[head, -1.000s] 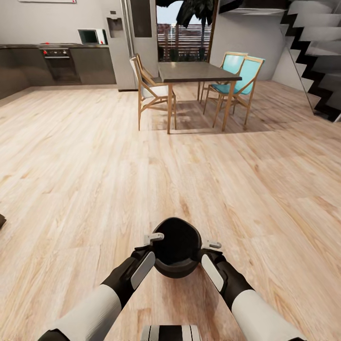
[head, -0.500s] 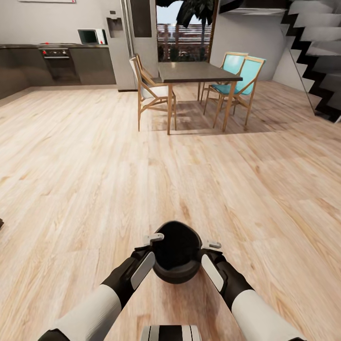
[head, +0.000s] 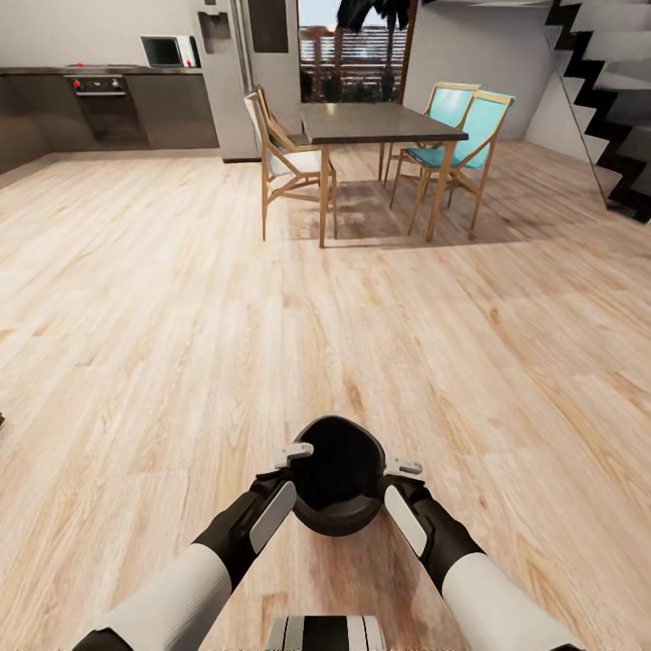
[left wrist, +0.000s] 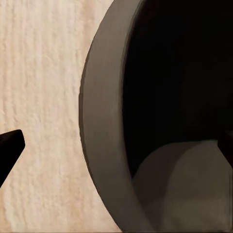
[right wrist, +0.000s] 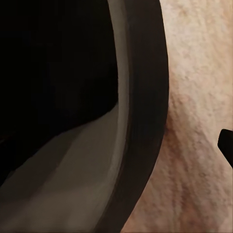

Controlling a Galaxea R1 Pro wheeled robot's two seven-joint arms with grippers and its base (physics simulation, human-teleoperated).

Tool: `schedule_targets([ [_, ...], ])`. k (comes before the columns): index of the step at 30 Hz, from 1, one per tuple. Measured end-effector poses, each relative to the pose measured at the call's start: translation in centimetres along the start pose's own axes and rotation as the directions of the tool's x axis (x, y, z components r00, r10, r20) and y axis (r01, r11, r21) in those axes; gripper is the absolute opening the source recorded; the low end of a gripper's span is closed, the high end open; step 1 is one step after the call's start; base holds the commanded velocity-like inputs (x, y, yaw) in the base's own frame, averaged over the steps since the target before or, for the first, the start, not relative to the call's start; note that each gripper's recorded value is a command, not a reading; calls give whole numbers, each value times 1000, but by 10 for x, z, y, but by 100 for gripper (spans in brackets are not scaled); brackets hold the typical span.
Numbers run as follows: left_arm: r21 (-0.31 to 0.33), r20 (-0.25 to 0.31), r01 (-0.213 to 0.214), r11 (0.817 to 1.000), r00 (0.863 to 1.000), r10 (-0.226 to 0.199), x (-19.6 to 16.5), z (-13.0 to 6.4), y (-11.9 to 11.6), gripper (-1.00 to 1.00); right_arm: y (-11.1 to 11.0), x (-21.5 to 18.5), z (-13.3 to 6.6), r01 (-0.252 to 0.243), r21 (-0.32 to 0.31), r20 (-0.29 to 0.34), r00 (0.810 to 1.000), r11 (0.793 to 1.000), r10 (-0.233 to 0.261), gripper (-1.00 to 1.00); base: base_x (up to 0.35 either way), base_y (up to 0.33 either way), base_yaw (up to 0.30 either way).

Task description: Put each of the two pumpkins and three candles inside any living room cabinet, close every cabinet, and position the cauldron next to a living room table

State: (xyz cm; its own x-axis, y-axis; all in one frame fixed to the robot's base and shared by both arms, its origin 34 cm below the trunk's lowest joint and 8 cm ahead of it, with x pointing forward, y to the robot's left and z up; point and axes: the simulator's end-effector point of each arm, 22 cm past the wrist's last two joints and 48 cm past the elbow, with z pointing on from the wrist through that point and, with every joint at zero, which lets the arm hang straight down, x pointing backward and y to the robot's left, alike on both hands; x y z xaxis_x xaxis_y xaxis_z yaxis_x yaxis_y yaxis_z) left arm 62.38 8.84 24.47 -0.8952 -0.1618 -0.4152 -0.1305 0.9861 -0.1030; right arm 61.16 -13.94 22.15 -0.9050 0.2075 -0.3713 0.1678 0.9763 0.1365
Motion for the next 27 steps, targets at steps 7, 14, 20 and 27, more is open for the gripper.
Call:
schedule_targets([
  [7, 62, 3, 12, 998, 1000, -12, 4, 6, -12, 100, -1, 6, 5, 0, 2, -12, 1000, 1000, 0, 100, 0, 0, 0],
  [14, 55, -11, 14, 998, 1000, -13, 13, 12, -9, 100, -3, 11, 10, -1, 4, -24, 1000, 1000, 1, 100, 0, 0, 0],
  [20, 54, -11, 14, 998, 1000, -13, 13, 13, -8, 100, -3, 11, 10, -1, 4, -25, 1000, 1000, 1, 100, 0, 0, 0],
  [27, 52, -11, 15, 999, 1000, -14, 13, 13, -8, 100, -3, 12, 10, -1, 4, -26, 1000, 1000, 1, 100, 0, 0, 0],
])
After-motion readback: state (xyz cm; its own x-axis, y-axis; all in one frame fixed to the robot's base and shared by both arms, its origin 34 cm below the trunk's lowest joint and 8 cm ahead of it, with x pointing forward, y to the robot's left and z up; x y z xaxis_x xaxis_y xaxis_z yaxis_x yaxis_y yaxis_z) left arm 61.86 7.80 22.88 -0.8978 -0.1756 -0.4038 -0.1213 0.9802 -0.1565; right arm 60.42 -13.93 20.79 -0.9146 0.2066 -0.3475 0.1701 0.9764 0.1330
